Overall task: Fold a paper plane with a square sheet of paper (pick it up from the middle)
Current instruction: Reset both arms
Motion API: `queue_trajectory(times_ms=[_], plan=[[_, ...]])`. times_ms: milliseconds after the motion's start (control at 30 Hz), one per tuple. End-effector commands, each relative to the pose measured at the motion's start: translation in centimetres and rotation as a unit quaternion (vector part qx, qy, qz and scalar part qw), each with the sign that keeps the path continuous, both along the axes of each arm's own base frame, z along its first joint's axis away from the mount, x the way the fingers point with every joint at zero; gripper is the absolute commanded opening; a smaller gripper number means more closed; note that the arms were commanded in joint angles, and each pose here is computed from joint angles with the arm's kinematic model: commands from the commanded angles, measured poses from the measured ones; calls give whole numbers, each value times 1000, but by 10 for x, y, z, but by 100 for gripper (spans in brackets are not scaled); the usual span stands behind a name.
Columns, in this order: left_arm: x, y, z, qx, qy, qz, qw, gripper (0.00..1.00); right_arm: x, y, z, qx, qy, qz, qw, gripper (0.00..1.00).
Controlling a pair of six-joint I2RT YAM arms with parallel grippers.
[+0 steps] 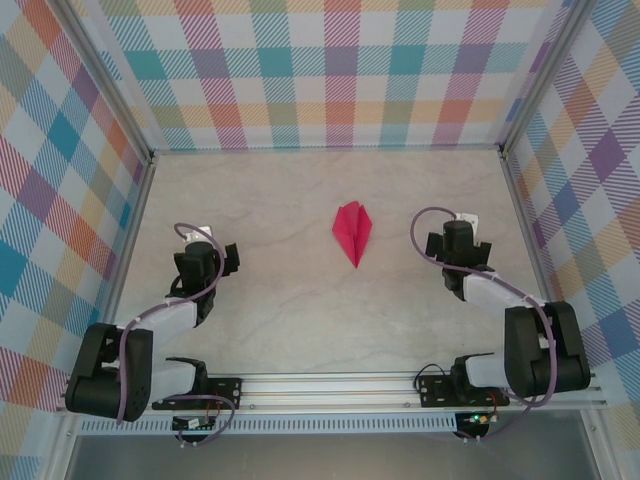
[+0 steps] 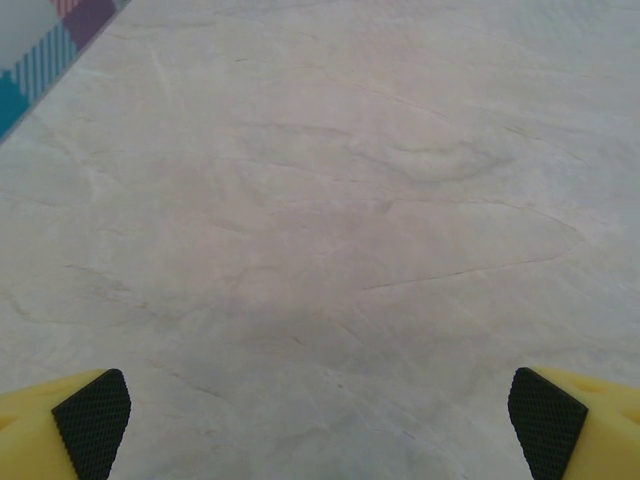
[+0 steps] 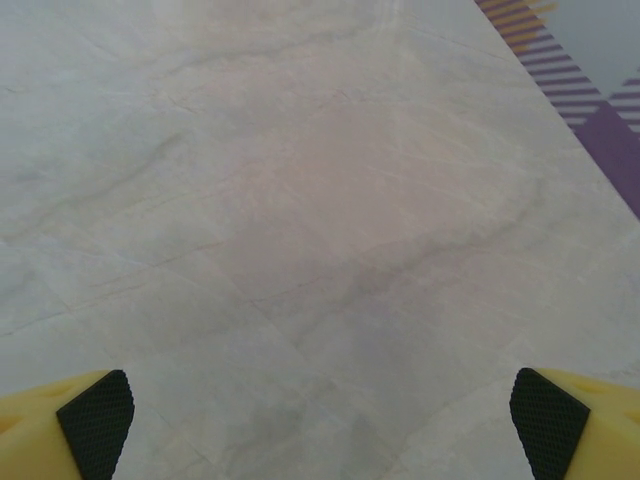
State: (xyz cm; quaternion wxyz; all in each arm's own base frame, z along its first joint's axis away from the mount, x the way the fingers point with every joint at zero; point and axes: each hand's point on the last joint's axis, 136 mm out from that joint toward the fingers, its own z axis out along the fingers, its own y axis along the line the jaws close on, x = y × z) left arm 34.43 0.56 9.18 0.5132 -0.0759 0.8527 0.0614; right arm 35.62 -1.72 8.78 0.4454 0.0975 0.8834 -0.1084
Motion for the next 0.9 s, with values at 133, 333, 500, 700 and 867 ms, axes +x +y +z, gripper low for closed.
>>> queue_trajectory(times_ms=[133,333,500,700,867], plan=[[29,-16,25,-25,-87,-70,993,100,29,29,17,22,-80,105,991,100],[39,-15,8,-51,-83,-80,992,100,33,30,26,47,-124,135,982,100],[46,-19,-8,-52,-64,-89,993,100,39,37,17,59,-131,157,977,100],[54,-15,-12,-45,-42,-71,996,100,42,36,7,69,-124,157,977,100],[54,-16,-12,-38,-41,-68,996,100,42,34,6,75,-121,155,978,100]])
